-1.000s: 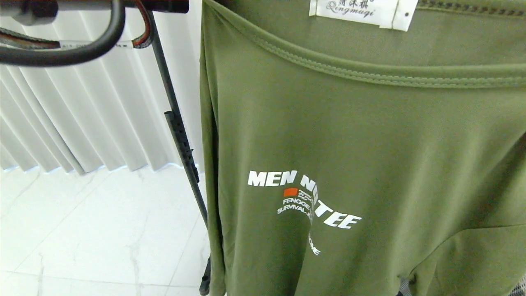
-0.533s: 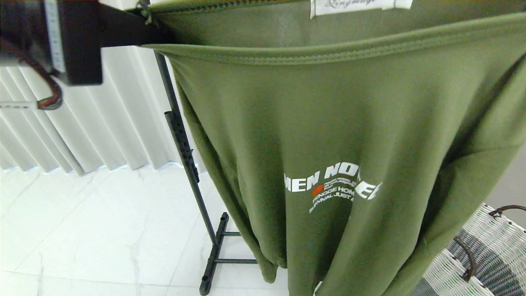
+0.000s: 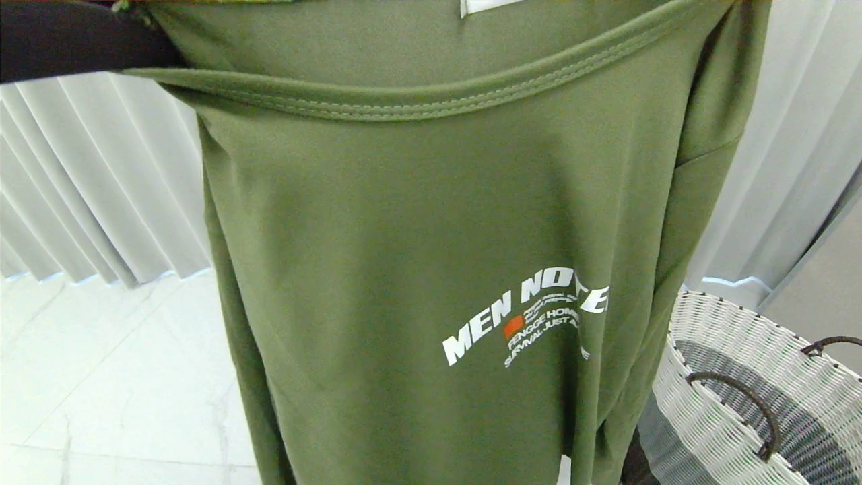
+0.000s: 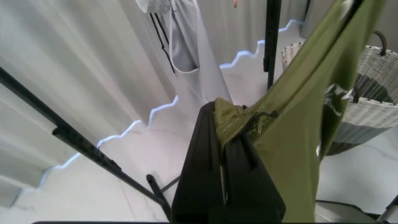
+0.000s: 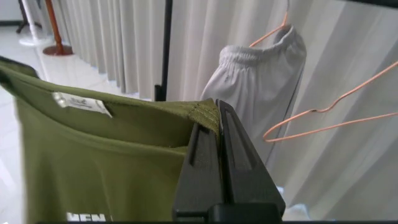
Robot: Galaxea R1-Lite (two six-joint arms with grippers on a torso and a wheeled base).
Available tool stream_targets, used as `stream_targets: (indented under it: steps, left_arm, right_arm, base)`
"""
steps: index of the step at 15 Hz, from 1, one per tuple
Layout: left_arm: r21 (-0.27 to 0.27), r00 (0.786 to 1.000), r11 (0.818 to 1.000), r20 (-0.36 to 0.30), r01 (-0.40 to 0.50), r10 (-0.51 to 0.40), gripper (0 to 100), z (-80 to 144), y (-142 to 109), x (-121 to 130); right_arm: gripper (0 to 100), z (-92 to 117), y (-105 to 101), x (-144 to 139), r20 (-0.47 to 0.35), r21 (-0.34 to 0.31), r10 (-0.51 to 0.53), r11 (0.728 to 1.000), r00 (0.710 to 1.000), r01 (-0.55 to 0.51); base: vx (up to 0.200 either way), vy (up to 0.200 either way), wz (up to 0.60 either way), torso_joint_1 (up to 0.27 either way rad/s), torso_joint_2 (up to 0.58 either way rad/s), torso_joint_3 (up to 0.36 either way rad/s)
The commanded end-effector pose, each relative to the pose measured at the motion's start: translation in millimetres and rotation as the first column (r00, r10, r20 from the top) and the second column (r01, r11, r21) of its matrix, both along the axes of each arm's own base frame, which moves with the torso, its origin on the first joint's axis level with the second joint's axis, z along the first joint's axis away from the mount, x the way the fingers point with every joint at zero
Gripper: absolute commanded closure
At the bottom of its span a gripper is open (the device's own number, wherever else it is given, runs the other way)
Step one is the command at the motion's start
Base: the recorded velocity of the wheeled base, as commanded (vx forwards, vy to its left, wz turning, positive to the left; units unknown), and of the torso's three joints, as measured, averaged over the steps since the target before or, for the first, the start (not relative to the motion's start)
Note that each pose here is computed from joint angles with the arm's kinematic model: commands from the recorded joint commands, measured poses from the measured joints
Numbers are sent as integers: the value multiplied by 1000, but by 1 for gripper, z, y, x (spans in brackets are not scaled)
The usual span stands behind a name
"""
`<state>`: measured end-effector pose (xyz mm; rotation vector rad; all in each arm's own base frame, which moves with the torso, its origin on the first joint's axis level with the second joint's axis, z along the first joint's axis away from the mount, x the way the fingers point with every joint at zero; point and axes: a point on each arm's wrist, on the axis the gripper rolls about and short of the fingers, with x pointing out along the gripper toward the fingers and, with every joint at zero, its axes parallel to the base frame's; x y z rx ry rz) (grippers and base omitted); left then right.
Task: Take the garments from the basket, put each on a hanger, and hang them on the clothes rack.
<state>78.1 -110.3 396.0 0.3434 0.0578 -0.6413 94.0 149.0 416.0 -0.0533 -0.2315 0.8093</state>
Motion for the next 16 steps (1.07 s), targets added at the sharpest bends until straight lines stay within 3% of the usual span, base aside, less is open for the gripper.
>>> stream_targets:
  steps: [1, 7, 10, 13, 16]
  left_arm:
    - [-5, 1000, 1000, 4, 2, -2, 100, -1, 6, -4]
    - [10, 1000, 1000, -5, -3, 3, 100, 0, -9, 6]
    - [-9, 996, 996, -6, -90, 90, 100, 2, -18, 25]
    - [-43, 996, 995, 16, -93, 93, 100, 3, -27, 31]
    - [-18, 996, 995, 1, -93, 93, 100, -5, -29, 33]
  right_arm:
    - [100, -3, 4, 4, -7, -13, -6, 1000, 1000, 6]
    - [100, 3, -28, -7, -6, -9, -61, 998, 998, 61]
    - [100, -5, -45, -19, -30, -50, -63, 997, 998, 62]
    - [100, -9, -46, -19, -26, -82, -63, 995, 998, 61]
    - [100, -15, -42, -17, -31, -109, -61, 992, 998, 57]
  base:
    - [0, 0, 0, 0, 0, 0]
    - [0, 0, 0, 0, 0, 0]
    - [0, 0, 0, 0, 0, 0]
    - [0, 0, 0, 0, 0, 0]
    - [0, 0, 0, 0, 0, 0]
